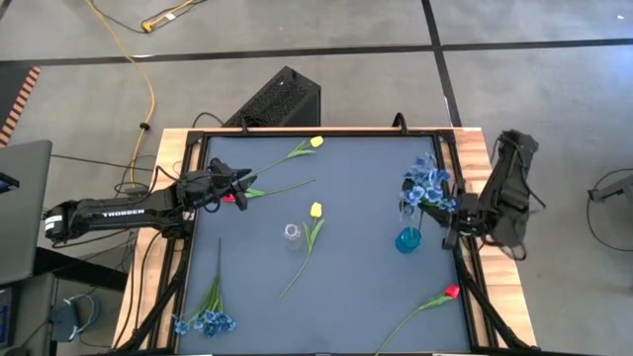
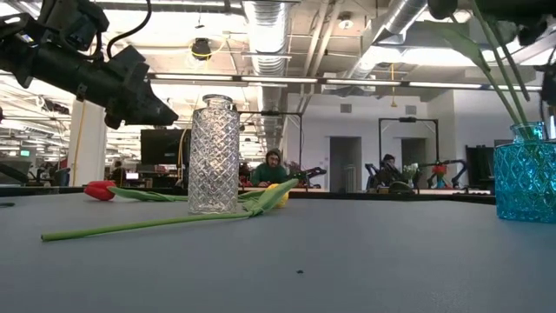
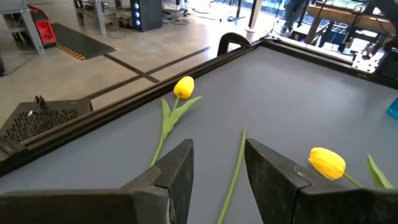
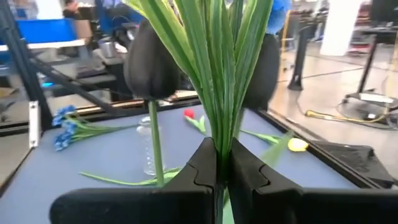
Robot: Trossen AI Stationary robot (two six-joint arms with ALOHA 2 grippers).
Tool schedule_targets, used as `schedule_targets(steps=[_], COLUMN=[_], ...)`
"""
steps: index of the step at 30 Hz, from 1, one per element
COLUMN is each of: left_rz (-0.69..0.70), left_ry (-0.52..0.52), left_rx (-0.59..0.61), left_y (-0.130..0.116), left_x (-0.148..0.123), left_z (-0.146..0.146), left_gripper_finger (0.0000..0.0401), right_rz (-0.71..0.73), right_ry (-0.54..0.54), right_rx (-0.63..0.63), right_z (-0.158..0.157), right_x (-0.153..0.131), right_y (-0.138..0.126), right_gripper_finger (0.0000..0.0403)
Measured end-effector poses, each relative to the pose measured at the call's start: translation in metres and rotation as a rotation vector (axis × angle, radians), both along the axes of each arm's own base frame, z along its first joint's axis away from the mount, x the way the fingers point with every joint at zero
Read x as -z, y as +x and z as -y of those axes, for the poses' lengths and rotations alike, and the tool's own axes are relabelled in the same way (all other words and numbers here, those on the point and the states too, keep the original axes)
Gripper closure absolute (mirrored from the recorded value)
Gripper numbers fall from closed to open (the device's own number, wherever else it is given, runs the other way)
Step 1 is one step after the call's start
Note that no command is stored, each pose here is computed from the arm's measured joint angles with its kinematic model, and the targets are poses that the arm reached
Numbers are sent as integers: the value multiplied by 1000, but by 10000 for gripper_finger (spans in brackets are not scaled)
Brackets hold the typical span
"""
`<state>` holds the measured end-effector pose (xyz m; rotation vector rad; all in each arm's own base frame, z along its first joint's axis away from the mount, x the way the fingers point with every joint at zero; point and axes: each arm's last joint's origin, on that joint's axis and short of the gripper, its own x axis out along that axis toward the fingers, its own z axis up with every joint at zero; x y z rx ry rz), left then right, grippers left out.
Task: Sort flowers into vase by color
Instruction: Put the top blue flowers into the blue vase
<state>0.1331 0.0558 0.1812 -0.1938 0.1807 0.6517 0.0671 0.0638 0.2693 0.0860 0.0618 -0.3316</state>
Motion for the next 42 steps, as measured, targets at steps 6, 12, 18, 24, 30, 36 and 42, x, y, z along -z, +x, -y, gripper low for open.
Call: schedule_targets(steps=[6, 12, 18, 24, 30, 36, 42], left_rz=[-2, -1, 9, 17, 17, 18, 18], left_ry=[-4, -4, -16, -26, -27, -27, -27], left_rx=[-1, -1, -5, -8, -8, -8, -8], left_y=[0, 0, 0, 0, 0, 0, 0], left_x=[0, 0, 0, 0, 0, 0, 0], left_z=[0, 0, 0, 0, 0, 0, 0], left_gripper_finger=[269, 269, 269, 269, 269, 269, 269], right_rz=[73, 59, 33, 36, 35, 34, 20], right_ry=[-11, -57, -120, -109, -115, -121, -156], right_rx=[21, 15, 75, 111, 104, 102, 107], right_z=[-19, -40, -48, -45, -38, -37, -43], right_x=[12, 25, 36, 36, 28, 28, 34], right_y=[-6, 1, 13, 17, 12, 11, 15], right_gripper_finger=[361, 361, 361, 362, 361, 361, 361])
